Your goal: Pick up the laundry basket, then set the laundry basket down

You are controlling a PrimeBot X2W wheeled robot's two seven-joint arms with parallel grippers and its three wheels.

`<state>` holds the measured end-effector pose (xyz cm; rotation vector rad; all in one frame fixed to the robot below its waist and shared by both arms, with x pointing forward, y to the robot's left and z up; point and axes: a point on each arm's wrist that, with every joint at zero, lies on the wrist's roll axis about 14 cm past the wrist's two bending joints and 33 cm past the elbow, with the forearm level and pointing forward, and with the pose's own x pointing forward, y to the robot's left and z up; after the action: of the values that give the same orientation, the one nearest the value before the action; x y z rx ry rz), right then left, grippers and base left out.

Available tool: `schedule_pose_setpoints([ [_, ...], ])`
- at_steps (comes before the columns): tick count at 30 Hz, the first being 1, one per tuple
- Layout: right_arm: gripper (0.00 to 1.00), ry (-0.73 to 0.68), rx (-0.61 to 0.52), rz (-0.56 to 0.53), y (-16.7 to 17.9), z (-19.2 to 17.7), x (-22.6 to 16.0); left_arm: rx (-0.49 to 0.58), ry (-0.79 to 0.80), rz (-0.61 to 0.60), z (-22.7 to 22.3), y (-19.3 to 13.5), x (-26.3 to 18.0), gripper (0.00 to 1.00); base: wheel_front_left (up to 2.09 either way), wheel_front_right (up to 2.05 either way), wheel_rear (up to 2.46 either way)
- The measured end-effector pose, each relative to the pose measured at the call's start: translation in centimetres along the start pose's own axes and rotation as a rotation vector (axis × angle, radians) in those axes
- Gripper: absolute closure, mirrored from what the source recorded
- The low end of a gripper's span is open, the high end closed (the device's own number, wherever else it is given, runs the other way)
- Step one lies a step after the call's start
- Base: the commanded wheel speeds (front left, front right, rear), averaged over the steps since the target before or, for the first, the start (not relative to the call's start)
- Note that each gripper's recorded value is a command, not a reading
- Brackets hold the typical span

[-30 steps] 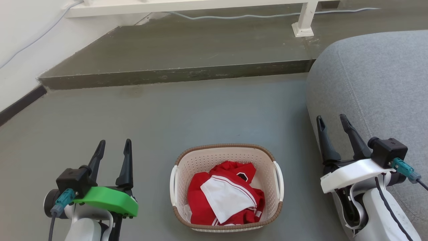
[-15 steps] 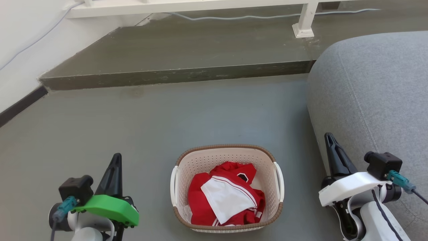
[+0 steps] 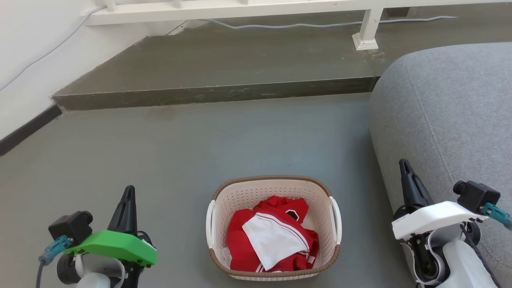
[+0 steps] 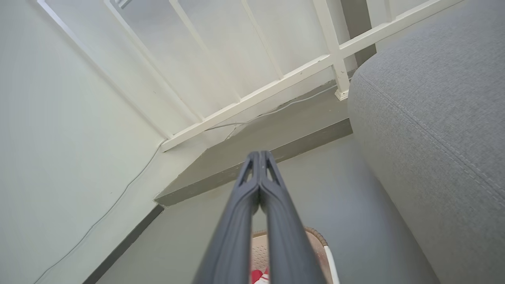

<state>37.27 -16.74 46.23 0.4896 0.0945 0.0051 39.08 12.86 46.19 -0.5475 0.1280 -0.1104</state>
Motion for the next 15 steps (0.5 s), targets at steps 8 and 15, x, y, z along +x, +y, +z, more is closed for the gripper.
schedule_pose_setpoints([
  [8,1.00,0.005,0.097,-0.023,-0.6,0.2,0.0,-0.091,0.005,0.025,0.2,0.6,-0.1,1.00,0.00,0.00,0.00],
  [15,1.00,0.005,0.195,-0.043,-1.0,0.4,0.0,-0.178,0.000,0.050,0.6,1.2,-0.3,1.00,0.00,0.00,0.00],
])
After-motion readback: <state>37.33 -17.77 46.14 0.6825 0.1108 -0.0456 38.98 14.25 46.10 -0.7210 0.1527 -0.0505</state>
